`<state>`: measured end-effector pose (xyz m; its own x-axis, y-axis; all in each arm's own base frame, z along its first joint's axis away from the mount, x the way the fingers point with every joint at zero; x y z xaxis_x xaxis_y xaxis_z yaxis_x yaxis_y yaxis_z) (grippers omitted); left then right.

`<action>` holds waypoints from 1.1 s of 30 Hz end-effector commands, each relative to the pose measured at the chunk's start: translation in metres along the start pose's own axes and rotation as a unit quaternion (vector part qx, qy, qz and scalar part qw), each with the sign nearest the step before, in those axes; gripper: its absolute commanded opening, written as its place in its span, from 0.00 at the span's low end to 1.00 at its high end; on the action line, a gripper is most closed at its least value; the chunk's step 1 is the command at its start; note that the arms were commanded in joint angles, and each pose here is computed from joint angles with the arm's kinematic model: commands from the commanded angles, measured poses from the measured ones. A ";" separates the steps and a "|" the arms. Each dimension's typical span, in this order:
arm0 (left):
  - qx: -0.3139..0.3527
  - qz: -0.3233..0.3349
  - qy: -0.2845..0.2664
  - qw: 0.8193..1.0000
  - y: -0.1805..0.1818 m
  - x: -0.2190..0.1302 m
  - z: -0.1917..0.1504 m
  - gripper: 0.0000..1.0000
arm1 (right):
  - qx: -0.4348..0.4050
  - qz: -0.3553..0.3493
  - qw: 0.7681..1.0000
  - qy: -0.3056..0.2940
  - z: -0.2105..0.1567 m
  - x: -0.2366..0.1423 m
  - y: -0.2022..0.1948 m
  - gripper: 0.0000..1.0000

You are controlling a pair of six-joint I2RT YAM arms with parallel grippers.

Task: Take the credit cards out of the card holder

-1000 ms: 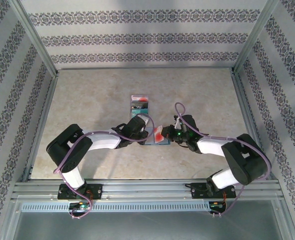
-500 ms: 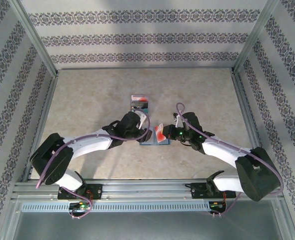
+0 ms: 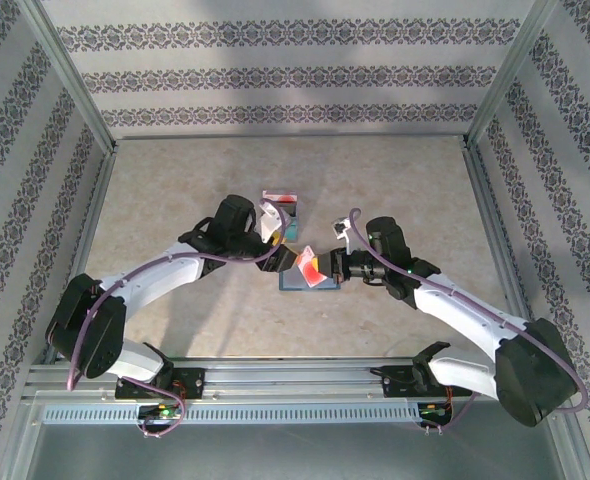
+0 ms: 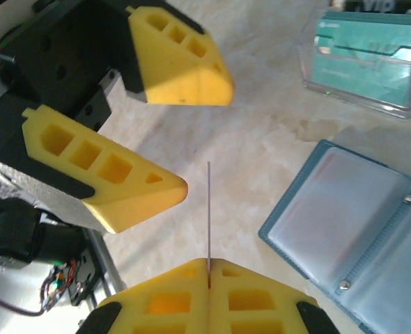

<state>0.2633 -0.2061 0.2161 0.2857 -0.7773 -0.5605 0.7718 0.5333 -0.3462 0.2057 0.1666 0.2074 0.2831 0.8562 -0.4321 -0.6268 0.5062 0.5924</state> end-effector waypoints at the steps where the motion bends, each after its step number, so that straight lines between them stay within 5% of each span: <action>1: 0.054 -0.094 0.016 0.994 -0.018 -0.012 0.003 0.64 | -0.054 0.050 0.997 0.010 0.007 -0.005 0.019 0.00; 9: 0.070 -0.127 0.051 0.988 -0.021 -0.010 -0.003 0.59 | -0.077 0.080 0.994 0.010 0.014 -0.008 0.027 0.01; 29: 0.050 -0.205 0.034 0.977 -0.030 -0.009 -0.002 0.01 | -0.100 0.106 0.989 0.002 0.021 -0.007 0.032 0.07; 33: 0.052 -0.199 0.013 0.978 -0.032 -0.012 -0.001 0.00 | -0.102 0.087 0.991 -0.010 0.021 -0.010 0.031 0.21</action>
<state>0.2361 -0.2102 0.2204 -0.0770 -0.8731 -0.4813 0.8454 0.1988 -0.4958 0.1991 0.1732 0.2273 0.1564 0.9139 -0.3745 -0.7504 0.3565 0.5567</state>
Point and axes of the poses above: each hand's point on the last joint's axis, 136 mm out from that joint toward the fingers, its own x axis out along the fingers, its own y axis along the line the jaws close on, z = x × y, the point moved 10 cm from there along -x, back along the fingers, and after that the axes turned 5 degrees about -x, right-handed, at the moved point
